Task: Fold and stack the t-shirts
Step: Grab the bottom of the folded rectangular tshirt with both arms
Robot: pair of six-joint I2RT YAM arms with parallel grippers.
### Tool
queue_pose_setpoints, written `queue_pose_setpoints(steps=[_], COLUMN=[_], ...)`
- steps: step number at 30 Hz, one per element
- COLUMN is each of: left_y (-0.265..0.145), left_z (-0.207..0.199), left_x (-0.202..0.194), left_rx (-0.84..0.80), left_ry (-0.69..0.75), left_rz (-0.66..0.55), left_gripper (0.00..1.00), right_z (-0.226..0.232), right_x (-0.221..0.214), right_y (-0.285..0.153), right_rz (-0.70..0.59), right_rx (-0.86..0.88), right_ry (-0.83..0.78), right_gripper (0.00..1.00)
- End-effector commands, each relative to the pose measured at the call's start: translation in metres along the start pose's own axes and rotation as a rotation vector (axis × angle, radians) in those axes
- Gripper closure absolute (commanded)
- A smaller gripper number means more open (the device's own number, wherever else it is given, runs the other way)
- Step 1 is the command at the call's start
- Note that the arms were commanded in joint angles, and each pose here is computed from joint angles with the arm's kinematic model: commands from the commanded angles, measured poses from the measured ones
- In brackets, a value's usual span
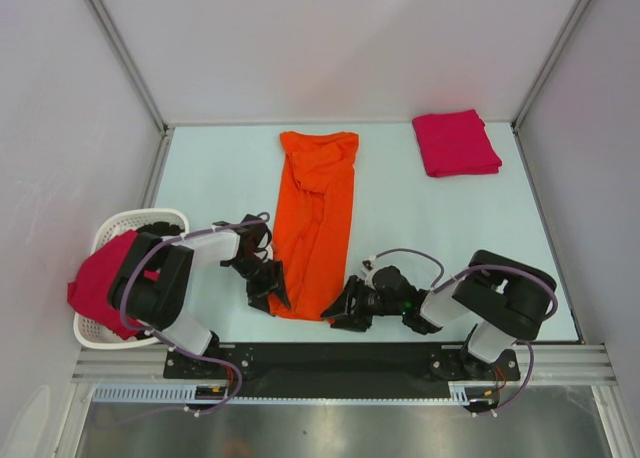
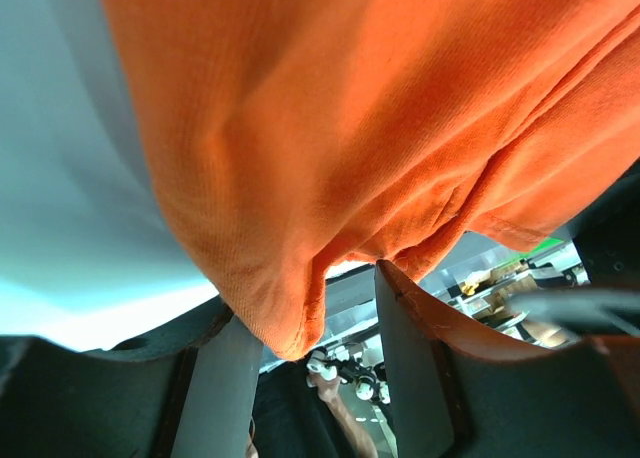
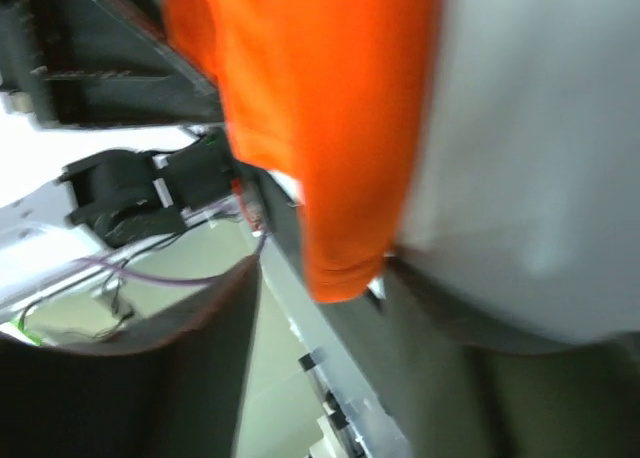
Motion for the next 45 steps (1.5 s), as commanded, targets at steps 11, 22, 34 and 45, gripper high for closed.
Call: queue_pose_setpoints(steps=[11, 22, 34, 45], left_y=[0.018, 0.011, -0.025, -0.037], left_z=[0.015, 0.011, -0.001, -0.017], left_x=[0.017, 0.02, 0.003, -0.008], left_rx=[0.144, 0.141, 0.061, -0.053], left_ry=[0.069, 0.088, 0.122, 0.209], left_rz=[-0.132, -0.181, -0.285, -0.241], left_gripper=[0.49, 1.0, 1.0, 1.0], right_z=[-0.068, -0.027, 0.014, 0.035], right_x=[-0.012, 0.006, 0.022, 0.033], right_y=[-0.021, -0.024, -0.03, -0.019], right_rz=[0.021, -0.002, -0.018, 0.008], right_rx=[-0.551, -0.564, -0.554, -0.49], right_ry=[-0.008, -0.149, -0.261, -0.327], right_gripper=[1.0, 1.0, 1.0, 1.0])
Point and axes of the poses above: each gripper's point midway between its finger pads, its own y axis out along the fingers, its own z axis along the line the jaws close on, x = y × z, the point moved 9 cm from there along -y, back along the fingers, and after that the axes turned 11 degrees about -y, right-handed, at the moved point
